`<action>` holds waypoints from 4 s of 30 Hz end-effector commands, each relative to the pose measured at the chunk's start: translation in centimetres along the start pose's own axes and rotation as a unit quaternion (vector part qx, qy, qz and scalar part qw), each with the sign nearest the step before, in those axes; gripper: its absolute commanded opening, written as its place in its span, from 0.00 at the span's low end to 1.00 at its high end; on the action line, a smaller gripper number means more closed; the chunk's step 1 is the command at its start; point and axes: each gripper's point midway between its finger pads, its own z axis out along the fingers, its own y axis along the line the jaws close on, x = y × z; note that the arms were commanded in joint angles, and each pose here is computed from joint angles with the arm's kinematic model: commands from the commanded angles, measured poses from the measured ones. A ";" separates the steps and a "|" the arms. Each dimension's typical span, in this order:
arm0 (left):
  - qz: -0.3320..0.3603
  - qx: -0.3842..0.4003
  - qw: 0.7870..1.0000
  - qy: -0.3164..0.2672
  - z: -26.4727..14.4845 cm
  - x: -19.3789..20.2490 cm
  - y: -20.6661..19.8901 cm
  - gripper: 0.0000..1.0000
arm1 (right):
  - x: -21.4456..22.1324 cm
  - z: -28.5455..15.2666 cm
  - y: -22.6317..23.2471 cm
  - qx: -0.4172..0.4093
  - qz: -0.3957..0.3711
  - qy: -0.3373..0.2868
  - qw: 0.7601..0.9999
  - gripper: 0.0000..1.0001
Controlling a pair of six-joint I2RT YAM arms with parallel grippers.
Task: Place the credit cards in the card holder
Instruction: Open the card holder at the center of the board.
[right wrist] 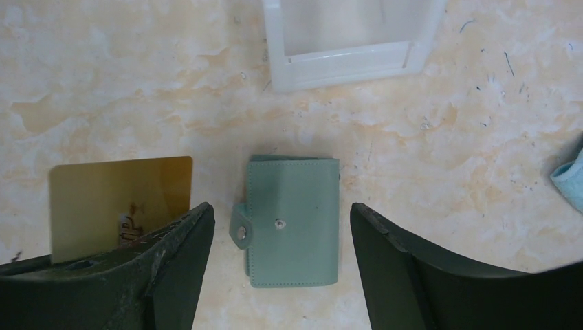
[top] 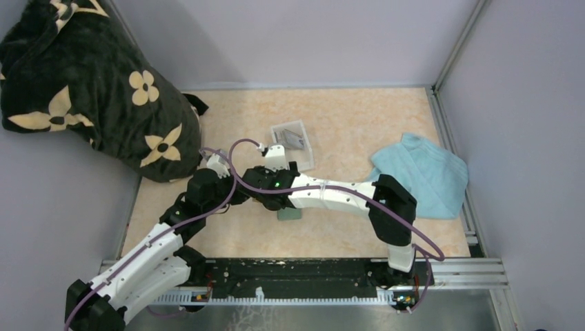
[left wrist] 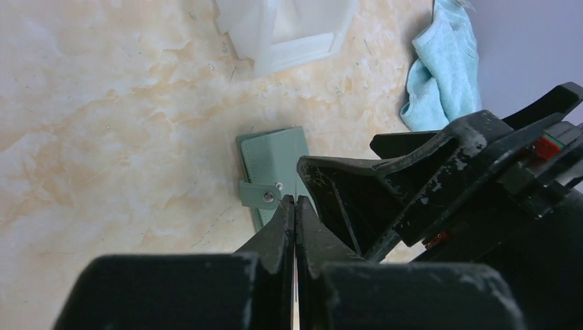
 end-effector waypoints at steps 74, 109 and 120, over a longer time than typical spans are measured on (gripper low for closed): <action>-0.061 -0.086 0.992 0.069 1.1 5.7 5.1 0.00 | 8.7 2.4 0.8 -0.067 -0.177 0.028 0.982 0.86; -0.075 -0.065 0.994 0.049 1.6 4.9 4.3 0.00 | 6.5 1.4 -3.6 -0.063 -0.177 0.013 0.982 0.40; -0.039 -0.001 0.998 0.045 2.2 3.4 0.7 0.00 | 5.2 0.3 -6.5 -0.046 -0.141 0.002 0.989 0.53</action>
